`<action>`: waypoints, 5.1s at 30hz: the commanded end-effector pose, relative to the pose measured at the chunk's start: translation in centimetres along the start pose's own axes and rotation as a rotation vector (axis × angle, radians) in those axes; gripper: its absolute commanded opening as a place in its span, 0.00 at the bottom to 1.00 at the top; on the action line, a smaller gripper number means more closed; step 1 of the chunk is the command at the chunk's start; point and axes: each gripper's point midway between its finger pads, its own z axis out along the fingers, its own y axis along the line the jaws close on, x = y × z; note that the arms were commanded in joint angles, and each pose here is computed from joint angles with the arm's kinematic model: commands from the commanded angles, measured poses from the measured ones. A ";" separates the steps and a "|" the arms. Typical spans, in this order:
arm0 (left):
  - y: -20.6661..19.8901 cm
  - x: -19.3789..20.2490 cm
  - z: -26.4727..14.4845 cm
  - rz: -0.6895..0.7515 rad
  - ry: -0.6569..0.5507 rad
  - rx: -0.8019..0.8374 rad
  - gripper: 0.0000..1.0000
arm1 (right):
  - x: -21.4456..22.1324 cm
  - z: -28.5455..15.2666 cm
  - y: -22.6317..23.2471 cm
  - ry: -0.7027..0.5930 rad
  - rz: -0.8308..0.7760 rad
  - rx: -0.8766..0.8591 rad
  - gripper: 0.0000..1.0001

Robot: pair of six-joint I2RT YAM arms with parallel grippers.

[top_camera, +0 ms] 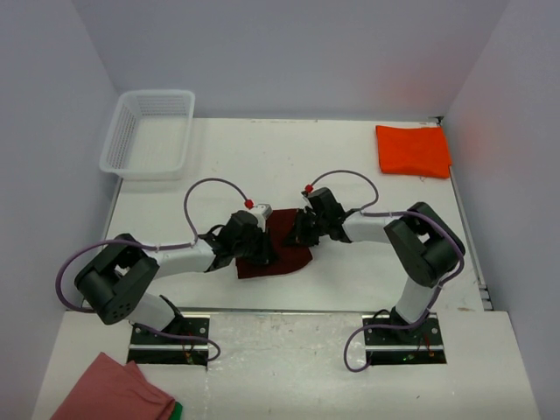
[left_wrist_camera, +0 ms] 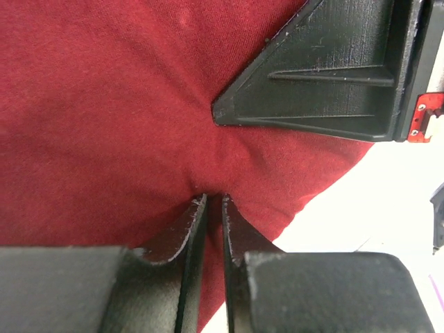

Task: Fold and stack the t-shirts
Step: Put the neatly folded tshirt into the corner of the board with the right arm

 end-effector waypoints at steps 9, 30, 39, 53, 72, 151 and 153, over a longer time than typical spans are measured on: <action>-1.5 -2.9 -3.6 0.107 -0.078 -0.047 0.20 | -3.9 -4.4 -5.1 -0.074 -0.221 0.490 0.00; -3.5 -0.5 -4.4 0.141 -0.030 0.045 0.22 | -22.7 -12.3 -7.2 -0.379 -0.332 1.083 0.00; -3.4 0.1 -3.6 0.146 0.012 0.042 0.22 | -30.0 -15.2 -9.6 -0.445 -0.366 1.180 0.00; -2.9 0.6 -2.3 0.136 0.036 0.028 0.22 | -39.3 -22.7 -12.2 -0.550 -0.465 1.303 0.00; -2.4 1.3 -0.9 0.152 0.081 0.019 0.22 | -38.6 -28.6 -12.7 -0.590 -0.433 1.331 0.00; -2.7 5.6 0.6 0.105 0.189 0.049 0.22 | -44.3 -36.5 -13.2 -0.843 -0.346 1.466 0.99; -3.1 5.3 0.4 0.109 0.164 0.044 0.22 | -43.0 -35.7 -13.1 -0.779 -0.348 1.456 0.99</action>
